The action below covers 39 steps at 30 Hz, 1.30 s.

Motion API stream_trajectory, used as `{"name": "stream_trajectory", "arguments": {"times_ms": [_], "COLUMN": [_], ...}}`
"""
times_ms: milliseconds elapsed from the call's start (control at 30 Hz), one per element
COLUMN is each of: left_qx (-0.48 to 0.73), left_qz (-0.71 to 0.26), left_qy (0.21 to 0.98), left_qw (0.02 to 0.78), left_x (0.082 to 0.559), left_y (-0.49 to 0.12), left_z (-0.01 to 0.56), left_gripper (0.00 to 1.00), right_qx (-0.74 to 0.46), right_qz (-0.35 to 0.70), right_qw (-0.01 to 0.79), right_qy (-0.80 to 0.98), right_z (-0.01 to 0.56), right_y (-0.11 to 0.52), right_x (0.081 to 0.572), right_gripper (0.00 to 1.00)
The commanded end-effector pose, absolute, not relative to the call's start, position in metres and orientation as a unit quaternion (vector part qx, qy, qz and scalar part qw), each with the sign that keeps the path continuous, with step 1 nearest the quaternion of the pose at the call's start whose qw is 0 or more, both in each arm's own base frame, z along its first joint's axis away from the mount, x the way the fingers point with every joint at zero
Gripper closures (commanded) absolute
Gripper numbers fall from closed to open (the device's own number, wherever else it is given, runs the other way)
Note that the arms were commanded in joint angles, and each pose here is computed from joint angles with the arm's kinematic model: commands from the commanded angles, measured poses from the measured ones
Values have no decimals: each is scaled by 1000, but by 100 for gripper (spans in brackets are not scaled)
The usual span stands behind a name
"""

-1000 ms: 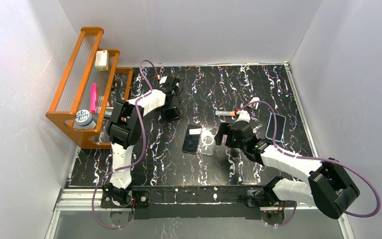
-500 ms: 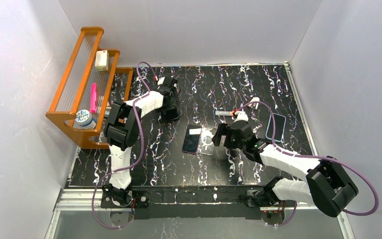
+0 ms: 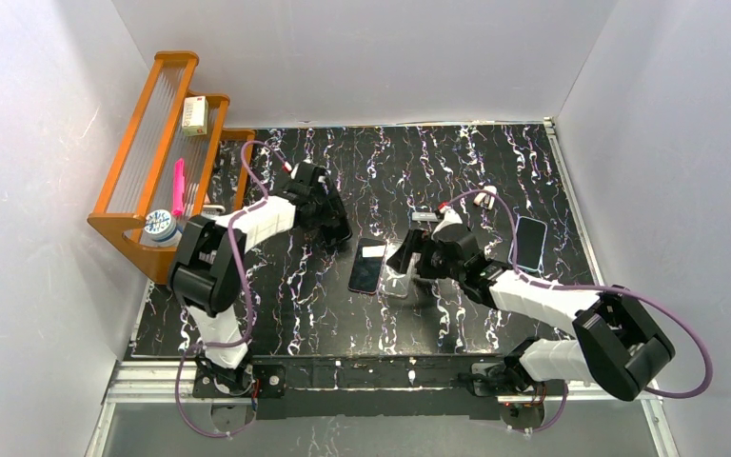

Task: Take the phone out of the phone case
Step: Pick up the phone at the center of the board.

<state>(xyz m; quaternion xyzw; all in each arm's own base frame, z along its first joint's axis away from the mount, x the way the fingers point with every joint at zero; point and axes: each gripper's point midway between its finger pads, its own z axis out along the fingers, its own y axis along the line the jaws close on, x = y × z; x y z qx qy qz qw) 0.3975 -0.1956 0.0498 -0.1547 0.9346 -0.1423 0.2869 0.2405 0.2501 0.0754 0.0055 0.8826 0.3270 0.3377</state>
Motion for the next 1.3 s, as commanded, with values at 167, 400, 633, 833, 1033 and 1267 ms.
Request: {"name": "stream_trajectory", "arguments": {"times_ms": [167, 400, 633, 833, 1033, 1267], "left_qx": [-155, -120, -98, -84, -72, -39], "left_qz": [-256, -281, -315, -321, -319, -319], "left_qy": [882, 873, 858, 853, 847, 838], "left_qw": [365, 380, 393, 402, 418, 440], "left_x": [385, 355, 340, 334, 331, 323], "left_y": [-233, -258, -276, -276, -271, -264], "left_z": [136, 161, 184, 192, 197, 214], "left_gripper": [100, 100, 100, 100, 79, 27], "right_qx": [-21, -34, -36, -41, -37, -31], "right_qz": [444, 472, 485, 505, 518, 525], "right_qw": [352, 359, 358, 364, 378, 390], "right_qy": [824, 805, 797, 781, 767, 756], "right_z": [141, 160, 164, 169, 175, 181], "right_y": [312, 336, 349, 351, 343, 327], "right_x": [263, 276, 284, 280, 273, 267], "right_gripper": [5, 11, 25, 57, 97, 99]}}
